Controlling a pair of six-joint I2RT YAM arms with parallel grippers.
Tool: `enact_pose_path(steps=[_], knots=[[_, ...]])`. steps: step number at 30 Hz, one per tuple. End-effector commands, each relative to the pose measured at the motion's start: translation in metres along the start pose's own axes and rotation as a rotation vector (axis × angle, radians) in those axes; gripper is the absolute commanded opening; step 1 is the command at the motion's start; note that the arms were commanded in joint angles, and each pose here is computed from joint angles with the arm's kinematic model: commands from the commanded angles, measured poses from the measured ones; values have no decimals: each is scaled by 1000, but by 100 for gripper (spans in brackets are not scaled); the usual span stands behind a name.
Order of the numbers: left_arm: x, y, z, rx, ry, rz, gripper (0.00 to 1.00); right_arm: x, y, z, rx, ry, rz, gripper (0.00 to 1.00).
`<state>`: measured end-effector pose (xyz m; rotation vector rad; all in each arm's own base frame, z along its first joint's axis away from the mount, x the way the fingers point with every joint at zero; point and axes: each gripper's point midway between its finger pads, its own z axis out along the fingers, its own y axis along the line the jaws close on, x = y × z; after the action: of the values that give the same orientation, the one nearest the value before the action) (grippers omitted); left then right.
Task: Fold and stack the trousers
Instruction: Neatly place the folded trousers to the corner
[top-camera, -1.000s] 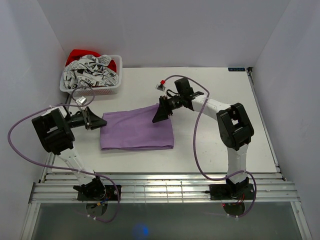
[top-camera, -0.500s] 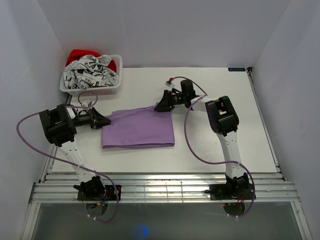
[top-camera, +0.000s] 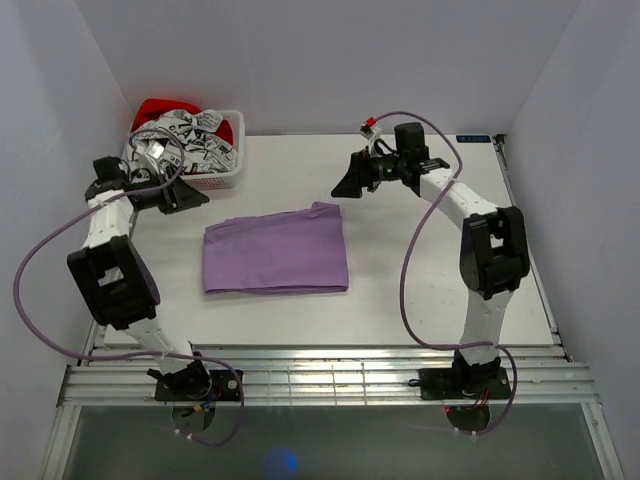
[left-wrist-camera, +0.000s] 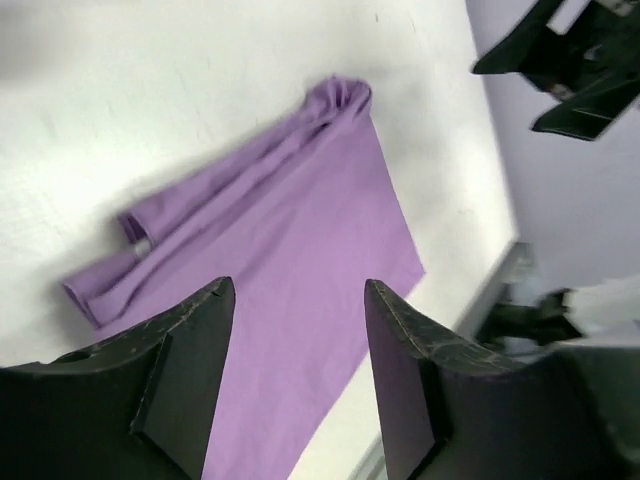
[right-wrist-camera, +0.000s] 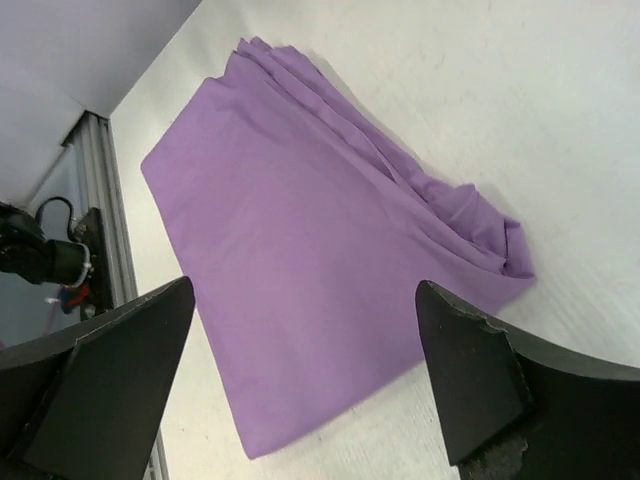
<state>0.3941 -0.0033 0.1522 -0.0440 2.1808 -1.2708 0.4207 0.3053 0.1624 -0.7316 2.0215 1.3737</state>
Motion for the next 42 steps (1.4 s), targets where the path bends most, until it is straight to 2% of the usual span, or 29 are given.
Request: enact_pose_path(steps=[1,2,5,7,10,14,18,20,21,28,31,32,35,36,37,38,40,41,42], knots=[[-42,-67,-44,-157,-99,378,66,-18,48,-38,61,69,-336,96],[-49,-88,-58,-207,-141,459,77,-13,56,-40,73,101,-388,93],[-60,-101,-83,-365,-221,522,97,4,67,-57,175,205,-563,90],[-61,-119,-98,-420,-276,533,98,24,80,-55,259,275,-677,90],[-61,-127,-111,-488,-300,429,98,48,102,-40,317,335,-822,90],[-59,-138,-120,-451,-307,288,98,74,144,-1,238,339,-918,90],[-50,-147,-114,-376,-283,260,98,95,167,43,148,364,-976,90],[-45,-140,-111,-378,-271,233,98,113,160,69,138,418,-982,90],[-43,-137,-110,-377,-265,221,98,108,171,82,135,406,-1010,90],[-27,-113,-92,-318,-195,120,98,144,159,159,128,473,-998,91],[-27,-115,-94,-317,-182,124,98,168,142,179,171,531,-1019,92],[-28,-113,-97,-339,-173,169,98,171,137,186,188,521,-1027,93],[-31,-112,-108,-388,-164,214,98,186,98,189,317,585,-1031,100],[-28,-111,-111,-400,-159,212,98,187,86,184,361,604,-1049,93],[-26,-111,-112,-405,-161,213,98,187,81,179,370,603,-1045,90],[-25,-110,-115,-410,-165,208,98,200,60,162,386,644,-1005,81],[-20,-112,-116,-409,-165,211,98,189,53,144,413,586,-942,71],[-20,-114,-118,-412,-166,222,98,197,28,119,449,621,-888,64],[-19,-114,-120,-419,-158,240,98,198,22,108,449,620,-856,61]])
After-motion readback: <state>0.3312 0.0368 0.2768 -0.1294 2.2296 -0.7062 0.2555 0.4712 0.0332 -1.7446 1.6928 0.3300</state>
